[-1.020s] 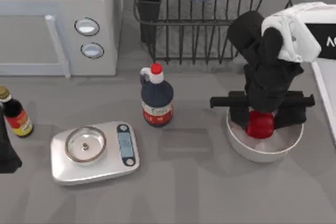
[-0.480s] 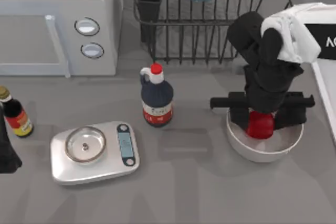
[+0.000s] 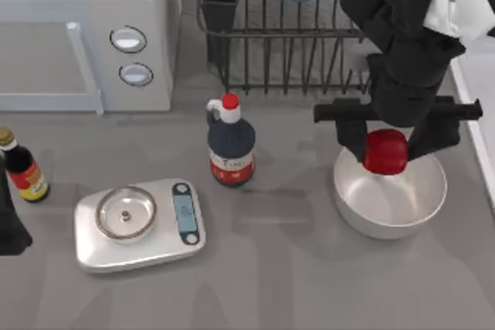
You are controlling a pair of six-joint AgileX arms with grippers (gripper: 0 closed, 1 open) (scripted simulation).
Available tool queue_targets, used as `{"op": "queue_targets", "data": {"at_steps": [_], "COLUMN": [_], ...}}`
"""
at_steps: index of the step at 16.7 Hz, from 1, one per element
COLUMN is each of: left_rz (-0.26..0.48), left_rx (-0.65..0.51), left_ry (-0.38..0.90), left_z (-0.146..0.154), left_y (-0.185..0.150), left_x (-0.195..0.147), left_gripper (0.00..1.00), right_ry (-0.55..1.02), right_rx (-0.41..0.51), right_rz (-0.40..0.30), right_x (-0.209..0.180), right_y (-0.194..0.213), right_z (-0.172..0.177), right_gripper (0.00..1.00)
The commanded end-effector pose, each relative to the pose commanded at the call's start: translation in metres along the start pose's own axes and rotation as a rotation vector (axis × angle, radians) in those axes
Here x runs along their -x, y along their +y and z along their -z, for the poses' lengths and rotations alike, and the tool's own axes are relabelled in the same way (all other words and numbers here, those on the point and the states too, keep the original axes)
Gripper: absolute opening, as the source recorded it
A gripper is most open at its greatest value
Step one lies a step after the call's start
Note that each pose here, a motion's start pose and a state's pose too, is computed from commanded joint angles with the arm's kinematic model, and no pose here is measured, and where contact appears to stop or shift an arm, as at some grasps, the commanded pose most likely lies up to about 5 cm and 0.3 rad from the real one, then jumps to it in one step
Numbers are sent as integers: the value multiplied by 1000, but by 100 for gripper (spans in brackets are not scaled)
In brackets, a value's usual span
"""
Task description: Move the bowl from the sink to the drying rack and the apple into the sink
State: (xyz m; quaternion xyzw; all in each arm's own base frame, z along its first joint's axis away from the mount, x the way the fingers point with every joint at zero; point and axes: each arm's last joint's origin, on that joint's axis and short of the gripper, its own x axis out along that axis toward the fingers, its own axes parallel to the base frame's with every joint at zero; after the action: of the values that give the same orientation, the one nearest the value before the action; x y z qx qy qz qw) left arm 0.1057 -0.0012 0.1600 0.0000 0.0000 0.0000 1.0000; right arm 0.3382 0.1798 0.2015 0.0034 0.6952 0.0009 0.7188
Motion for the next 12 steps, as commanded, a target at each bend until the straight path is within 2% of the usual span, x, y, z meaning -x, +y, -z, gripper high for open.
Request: {"op": "queue_targets", "data": {"at_steps": [4, 9, 12], "left_rz": [0, 0, 0], "left_rx": [0, 0, 0], "left_ry": [0, 0, 0], "left_z": [0, 0, 0], "left_y": [0, 0, 0], "left_x": [0, 0, 0], "left_gripper": [100, 100, 100], "right_ry": [-15, -17, -66], "right_rx": [-1, -6, -44], "right_rz": [-8, -12, -59], "right_x": [31, 28, 23], "right_y": [-2, -3, -21], "right_z": [2, 0, -10], "right_gripper": [0, 0, 0]}}
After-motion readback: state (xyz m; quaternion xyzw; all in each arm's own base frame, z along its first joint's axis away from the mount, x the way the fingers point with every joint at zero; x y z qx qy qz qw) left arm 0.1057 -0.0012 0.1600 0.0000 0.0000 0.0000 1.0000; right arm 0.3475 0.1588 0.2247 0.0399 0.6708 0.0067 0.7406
